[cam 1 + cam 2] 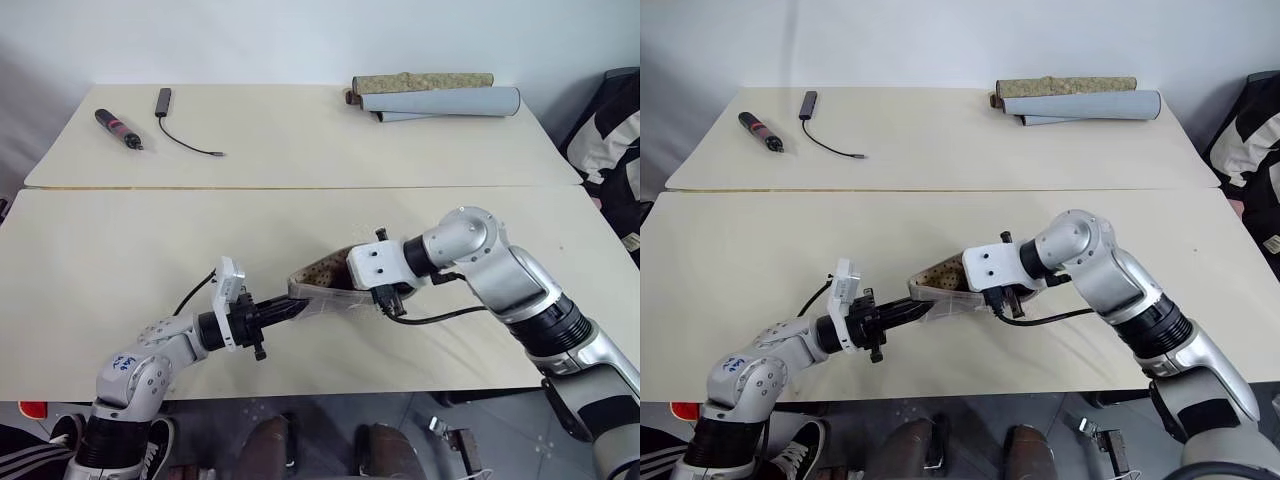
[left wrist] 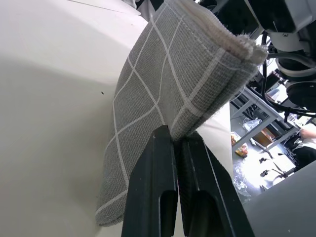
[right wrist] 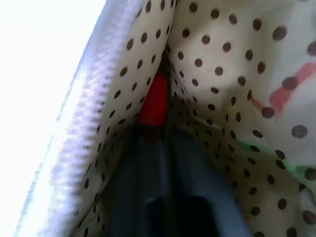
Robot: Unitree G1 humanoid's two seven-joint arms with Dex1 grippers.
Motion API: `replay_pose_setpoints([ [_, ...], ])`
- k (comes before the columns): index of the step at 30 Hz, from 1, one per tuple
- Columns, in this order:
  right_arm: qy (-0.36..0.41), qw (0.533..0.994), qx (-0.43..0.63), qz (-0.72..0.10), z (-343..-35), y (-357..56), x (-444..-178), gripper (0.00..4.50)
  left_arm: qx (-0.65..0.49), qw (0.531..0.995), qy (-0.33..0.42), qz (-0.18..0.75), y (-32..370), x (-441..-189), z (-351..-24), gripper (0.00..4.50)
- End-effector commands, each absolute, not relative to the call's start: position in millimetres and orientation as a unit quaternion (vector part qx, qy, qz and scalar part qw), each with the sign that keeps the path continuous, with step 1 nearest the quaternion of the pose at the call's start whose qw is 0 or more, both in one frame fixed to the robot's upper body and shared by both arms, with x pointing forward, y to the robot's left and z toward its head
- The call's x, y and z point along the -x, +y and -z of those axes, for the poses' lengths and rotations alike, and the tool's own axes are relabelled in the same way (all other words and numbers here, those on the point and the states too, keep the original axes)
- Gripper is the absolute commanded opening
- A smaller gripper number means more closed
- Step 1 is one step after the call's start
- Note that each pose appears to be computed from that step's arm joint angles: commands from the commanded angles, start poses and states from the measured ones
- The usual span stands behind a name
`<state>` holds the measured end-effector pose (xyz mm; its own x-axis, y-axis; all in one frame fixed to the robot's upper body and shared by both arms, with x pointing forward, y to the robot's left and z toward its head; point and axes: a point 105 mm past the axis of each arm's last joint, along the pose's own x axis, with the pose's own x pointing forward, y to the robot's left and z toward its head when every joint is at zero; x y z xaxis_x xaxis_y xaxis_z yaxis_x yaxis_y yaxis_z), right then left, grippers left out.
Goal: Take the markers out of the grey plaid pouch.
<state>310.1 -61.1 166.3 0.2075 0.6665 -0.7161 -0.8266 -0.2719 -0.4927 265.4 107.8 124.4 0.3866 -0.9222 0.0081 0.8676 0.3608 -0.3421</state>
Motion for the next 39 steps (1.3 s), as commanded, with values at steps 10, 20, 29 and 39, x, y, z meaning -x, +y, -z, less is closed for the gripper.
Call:
replay_pose_setpoints([
  [10, 0.094, 0.573, 0.551, -0.599, -158.0, -69.4, -318.0, 1.88, 0.140, 0.822, 0.075, 0.547, 106.0, -265.3, -131.9, 0.00],
  [20, 0.113, 0.573, 0.565, -0.583, -145.5, -75.0, -329.5, 1.88, 0.142, 0.821, 0.073, 0.548, 102.1, -263.9, -133.4, 0.00],
  [29, 0.082, 0.602, 0.495, -0.621, -167.8, -61.5, -314.5, 0.55, 0.139, 0.826, 0.069, 0.542, 104.3, -265.2, -133.9, 0.00],
  [39, 0.029, 0.656, 0.395, -0.643, -211.3, -56.2, -301.3, 0.55, 0.128, 0.838, 0.059, 0.526, 112.0, -272.6, -133.9, 0.00],
])
